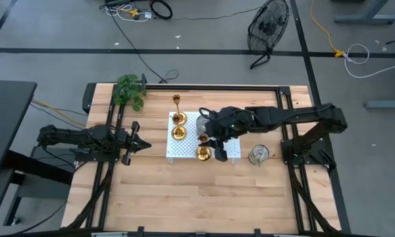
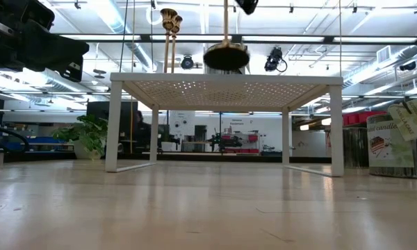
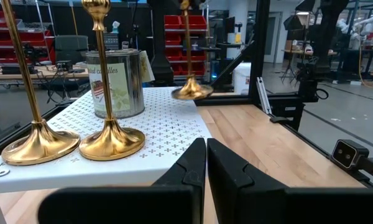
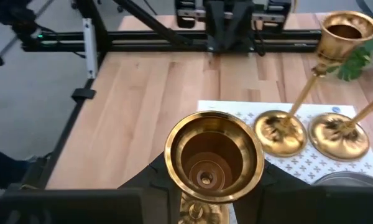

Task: Pick & Place candle stick holders
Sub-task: Put the golden candle holder on the shelf

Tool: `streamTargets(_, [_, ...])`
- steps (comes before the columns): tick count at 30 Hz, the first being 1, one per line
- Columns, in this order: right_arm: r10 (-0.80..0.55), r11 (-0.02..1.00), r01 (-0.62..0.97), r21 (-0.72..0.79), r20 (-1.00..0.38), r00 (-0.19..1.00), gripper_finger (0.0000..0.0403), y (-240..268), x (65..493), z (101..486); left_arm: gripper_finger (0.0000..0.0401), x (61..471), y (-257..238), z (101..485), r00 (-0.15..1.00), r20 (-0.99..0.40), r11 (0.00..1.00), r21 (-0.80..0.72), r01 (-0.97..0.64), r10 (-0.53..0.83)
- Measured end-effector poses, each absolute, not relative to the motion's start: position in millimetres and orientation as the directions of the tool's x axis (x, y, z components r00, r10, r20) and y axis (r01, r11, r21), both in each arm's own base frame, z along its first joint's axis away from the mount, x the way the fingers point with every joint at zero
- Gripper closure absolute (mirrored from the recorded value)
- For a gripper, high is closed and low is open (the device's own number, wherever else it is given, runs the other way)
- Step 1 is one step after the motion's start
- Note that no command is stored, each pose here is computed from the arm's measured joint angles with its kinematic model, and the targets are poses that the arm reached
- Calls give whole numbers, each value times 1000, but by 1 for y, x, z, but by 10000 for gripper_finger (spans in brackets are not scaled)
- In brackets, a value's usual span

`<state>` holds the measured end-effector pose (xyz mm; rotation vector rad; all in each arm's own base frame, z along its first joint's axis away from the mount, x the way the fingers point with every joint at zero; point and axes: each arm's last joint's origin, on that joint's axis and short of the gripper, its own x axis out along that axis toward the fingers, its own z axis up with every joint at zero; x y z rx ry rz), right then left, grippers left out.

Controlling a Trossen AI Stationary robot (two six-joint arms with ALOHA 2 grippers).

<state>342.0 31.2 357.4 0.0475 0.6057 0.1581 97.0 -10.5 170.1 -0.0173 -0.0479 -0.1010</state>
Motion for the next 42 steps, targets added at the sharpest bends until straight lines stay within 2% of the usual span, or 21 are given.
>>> streamTargets(17, [137, 990, -111, 82, -511, 849, 301, 24, 358, 352, 383, 97, -11, 170, 994, 49, 995, -15, 102, -101])
streamTargets(27, [111, 989, -143, -39, -439, 891, 301, 24, 364, 358, 383, 97, -11, 170, 994, 49, 995, -15, 101, -101])
streamTargets(42, [120, 982, -176, -68, -496, 860, 301, 25, 374, 340, 383, 97, -11, 170, 994, 47, 995, -15, 101, -100])
